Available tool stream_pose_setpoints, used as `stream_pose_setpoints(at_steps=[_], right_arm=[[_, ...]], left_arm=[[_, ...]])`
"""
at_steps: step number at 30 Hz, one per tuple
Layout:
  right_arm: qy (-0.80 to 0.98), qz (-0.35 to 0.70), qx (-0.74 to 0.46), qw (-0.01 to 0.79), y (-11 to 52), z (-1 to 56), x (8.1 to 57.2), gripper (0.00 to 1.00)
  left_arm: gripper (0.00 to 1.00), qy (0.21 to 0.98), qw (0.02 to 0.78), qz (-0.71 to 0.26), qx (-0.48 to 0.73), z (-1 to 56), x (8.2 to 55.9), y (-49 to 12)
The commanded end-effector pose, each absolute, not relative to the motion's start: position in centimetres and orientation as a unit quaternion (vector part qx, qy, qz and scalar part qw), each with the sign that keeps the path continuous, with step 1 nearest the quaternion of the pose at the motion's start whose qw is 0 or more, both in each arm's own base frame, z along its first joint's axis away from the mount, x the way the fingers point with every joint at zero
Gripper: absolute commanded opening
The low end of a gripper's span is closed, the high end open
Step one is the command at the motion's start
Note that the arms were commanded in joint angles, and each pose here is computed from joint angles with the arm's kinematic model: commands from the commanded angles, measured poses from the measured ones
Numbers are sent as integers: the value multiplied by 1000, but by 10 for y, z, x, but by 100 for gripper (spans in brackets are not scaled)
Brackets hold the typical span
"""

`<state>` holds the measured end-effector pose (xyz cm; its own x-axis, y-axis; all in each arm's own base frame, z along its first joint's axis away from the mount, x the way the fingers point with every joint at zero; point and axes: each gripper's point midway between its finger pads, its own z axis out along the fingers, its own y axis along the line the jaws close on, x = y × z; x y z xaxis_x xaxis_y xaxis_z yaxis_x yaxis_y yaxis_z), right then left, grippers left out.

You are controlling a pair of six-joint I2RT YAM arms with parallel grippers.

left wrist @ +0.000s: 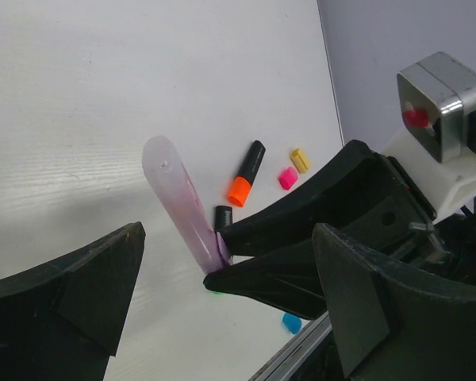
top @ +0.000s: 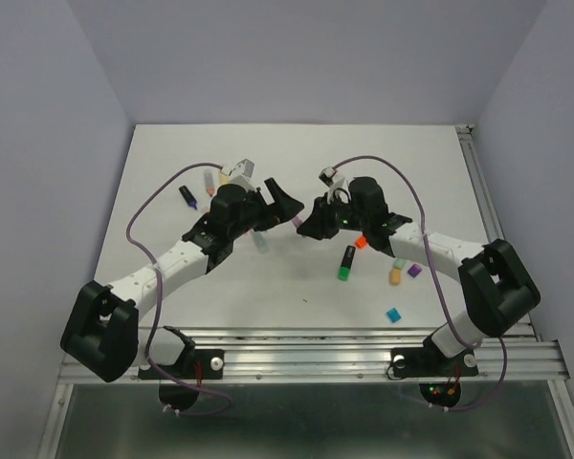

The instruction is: Open the pen caps

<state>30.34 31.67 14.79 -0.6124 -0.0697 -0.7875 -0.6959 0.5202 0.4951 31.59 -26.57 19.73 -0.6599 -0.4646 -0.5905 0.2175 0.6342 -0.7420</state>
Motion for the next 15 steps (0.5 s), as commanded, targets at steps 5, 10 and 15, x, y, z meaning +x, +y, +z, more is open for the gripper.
stream_pose_setpoints(at_steps=[5, 10, 15], right_arm=[[737, 477, -254, 406, 331, 201, 290, 13], [730, 488, -267, 396, 337, 206, 280, 15], [737, 483, -266, 390, 341, 197, 284, 16]], left_arm=[[93, 798, 418, -429, -73, 206, 323, -273], [61, 798, 409, -437, -66, 207, 322, -279], [0, 799, 391, -453, -61, 207, 313, -286]])
